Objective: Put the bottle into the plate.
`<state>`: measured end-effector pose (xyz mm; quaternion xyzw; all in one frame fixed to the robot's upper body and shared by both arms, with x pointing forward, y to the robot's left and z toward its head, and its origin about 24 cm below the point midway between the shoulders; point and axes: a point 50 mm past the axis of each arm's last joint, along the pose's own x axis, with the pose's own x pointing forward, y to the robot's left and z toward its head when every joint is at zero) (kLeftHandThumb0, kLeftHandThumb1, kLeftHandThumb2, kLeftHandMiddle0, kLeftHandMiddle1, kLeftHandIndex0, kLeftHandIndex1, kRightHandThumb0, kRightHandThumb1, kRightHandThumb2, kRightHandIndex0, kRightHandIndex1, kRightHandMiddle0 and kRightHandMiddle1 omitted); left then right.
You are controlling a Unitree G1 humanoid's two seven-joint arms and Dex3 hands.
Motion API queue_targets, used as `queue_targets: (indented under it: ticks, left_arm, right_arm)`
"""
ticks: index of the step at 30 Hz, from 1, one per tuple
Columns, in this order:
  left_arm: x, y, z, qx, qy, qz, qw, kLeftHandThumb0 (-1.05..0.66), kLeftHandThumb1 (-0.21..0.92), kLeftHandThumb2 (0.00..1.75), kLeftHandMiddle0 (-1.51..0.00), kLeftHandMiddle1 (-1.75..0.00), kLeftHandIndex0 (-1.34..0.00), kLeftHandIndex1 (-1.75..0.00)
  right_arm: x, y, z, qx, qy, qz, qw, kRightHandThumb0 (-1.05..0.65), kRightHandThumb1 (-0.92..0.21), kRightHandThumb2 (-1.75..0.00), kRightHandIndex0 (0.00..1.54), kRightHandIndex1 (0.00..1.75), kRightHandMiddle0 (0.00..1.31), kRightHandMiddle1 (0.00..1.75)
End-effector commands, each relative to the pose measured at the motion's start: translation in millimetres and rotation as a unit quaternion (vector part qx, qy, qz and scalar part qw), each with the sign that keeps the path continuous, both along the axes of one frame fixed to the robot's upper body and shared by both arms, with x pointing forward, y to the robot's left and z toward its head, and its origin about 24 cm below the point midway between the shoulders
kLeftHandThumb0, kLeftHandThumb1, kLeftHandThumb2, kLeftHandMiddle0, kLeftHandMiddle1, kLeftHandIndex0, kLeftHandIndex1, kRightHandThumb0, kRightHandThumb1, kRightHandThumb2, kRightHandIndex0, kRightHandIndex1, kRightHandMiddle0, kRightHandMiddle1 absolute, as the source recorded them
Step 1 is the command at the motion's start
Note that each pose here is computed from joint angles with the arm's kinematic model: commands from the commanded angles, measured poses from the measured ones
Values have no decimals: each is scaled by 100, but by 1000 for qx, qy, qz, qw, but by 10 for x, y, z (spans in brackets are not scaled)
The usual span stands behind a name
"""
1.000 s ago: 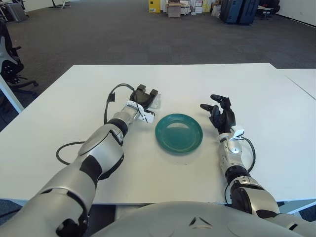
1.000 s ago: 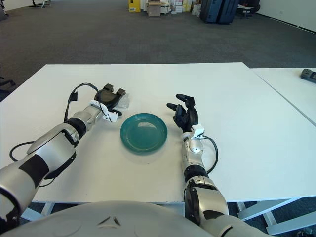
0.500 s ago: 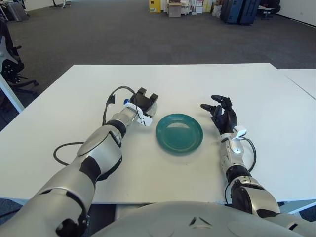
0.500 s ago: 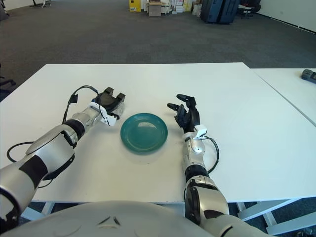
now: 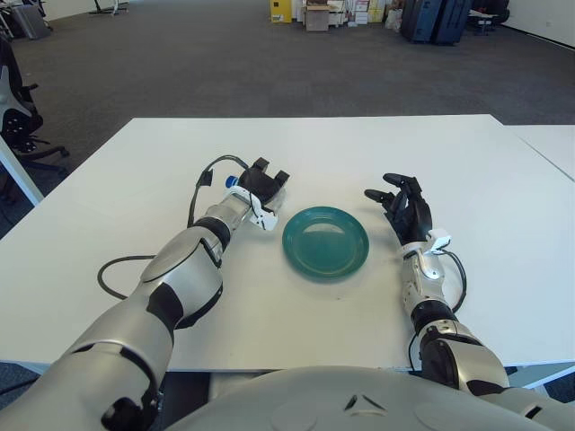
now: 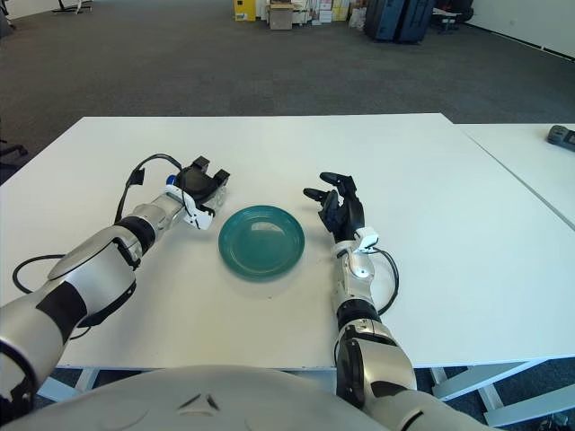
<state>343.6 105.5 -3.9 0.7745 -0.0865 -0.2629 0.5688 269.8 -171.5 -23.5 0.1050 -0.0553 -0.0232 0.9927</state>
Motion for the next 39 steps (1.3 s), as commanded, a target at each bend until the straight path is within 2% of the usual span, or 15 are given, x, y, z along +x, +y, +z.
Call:
queue_targets:
  ticks: [1, 4, 12, 22, 23, 27, 31, 35, 39]
  left_arm:
    - [-57, 85, -92, 10, 26, 9, 1000, -40, 61, 73, -112, -175, -58, -148]
    - [-56, 85, -89, 2, 31, 12, 999, -40, 59, 78, -112, -175, -57, -150]
    - [-53, 84, -83, -2, 31, 11, 999, -43, 44, 112, -112, -175, -53, -171]
    - [-50, 81, -52, -41, 4, 18, 999, -45, 39, 122, -113, -175, -55, -175]
    - [-25, 74, -9, -56, -4, 19, 998, -44, 43, 117, -113, -175, -52, -175]
    - [109, 19, 294, -151, -61, 4, 987, -44, 41, 120, -112, -175, -54, -175]
    - [109, 26, 353, -181, -88, -8, 979, -43, 43, 117, -109, -175, -52, -175]
    - [104, -6, 497, -206, -146, -61, 966, -42, 46, 113, -106, -175, -49, -175]
    - [86, -44, 573, -217, -179, -95, 955, -42, 48, 110, -104, -175, -48, -175]
  right_arm:
    - [-268, -10, -301, 24, 66, -16, 997, -84, -92, -94, 64, 75, 21, 124]
    - [-266, -8, -302, 24, 67, -16, 997, -84, -92, -94, 64, 75, 21, 124]
    - [-264, -3, -305, 24, 68, -16, 997, -84, -92, -96, 65, 76, 22, 123]
    - [-273, 0, -312, 25, 69, -15, 997, -84, -92, -96, 65, 76, 23, 123]
    - [-272, 0, -314, 25, 70, -15, 997, -84, -92, -96, 65, 76, 23, 123]
    - [-281, -4, -321, 25, 72, -17, 997, -83, -92, -96, 64, 76, 24, 123]
    - [-286, -13, -323, 24, 73, -19, 997, -83, -92, -96, 65, 76, 24, 123]
    - [-286, -25, -328, 27, 74, -19, 997, -82, -92, -96, 65, 76, 25, 123]
    - [-281, -27, -332, 29, 76, -18, 997, -82, -92, -96, 65, 76, 25, 123]
